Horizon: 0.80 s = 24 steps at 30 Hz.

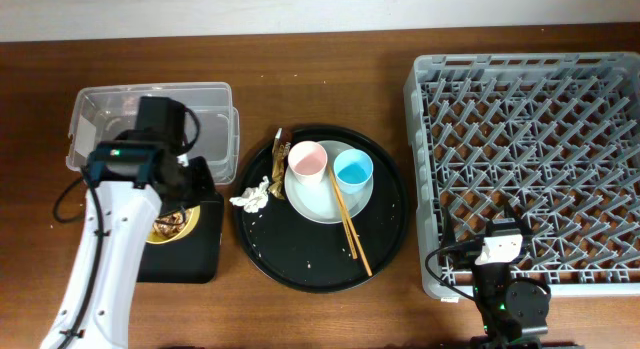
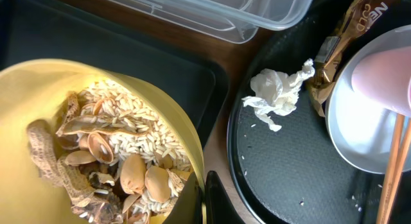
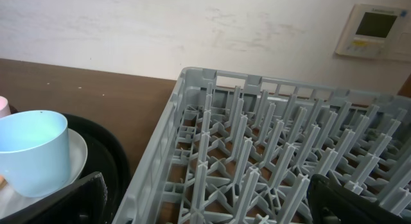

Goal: Sort waste into correct bins and load items into the dishwasher rack
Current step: 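Carry the yellow bowl left over the black tray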

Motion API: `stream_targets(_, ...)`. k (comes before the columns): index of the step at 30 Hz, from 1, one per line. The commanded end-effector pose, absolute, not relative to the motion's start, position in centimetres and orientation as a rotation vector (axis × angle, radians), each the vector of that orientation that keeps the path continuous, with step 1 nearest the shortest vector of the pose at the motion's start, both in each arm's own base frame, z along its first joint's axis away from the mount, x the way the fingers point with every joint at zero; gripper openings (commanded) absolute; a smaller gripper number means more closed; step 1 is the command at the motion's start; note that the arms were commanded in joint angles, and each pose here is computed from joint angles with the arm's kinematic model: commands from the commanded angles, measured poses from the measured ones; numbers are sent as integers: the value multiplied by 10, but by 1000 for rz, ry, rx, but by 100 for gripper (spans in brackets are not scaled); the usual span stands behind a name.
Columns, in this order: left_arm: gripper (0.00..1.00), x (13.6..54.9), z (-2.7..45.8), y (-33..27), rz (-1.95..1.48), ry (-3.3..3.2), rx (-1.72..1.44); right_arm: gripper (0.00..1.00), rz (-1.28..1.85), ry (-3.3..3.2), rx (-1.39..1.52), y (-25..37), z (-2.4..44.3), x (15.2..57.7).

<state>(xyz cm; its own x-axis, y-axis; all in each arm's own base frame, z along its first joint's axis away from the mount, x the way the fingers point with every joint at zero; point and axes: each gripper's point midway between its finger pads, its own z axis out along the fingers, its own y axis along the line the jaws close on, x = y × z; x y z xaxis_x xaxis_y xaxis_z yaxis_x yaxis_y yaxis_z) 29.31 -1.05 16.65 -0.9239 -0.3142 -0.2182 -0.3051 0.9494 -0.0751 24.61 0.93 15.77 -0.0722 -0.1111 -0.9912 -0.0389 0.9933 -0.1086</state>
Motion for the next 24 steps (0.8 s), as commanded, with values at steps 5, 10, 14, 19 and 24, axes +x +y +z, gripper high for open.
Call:
stream_targets(5,0,285,168,-1,-365,2873,-391,99,-62,1649,-108,9,155,246)
stream_targets(10,1,283,171,1,-602,2783,-383,98,-62,1648,-108,9,155,246)
stream_targets(14,0,284,170,12,-818,2619,-426,98,-62,1649,-108,9,155,246)
stream_targets(19,0,284,176,33,-1058,2345,-467,98,-62,1648,-108,9,155,246)
stream_targets(24,0,270,169,68,-1053,2201,-545,98,-62,1648,-108,9,155,246)
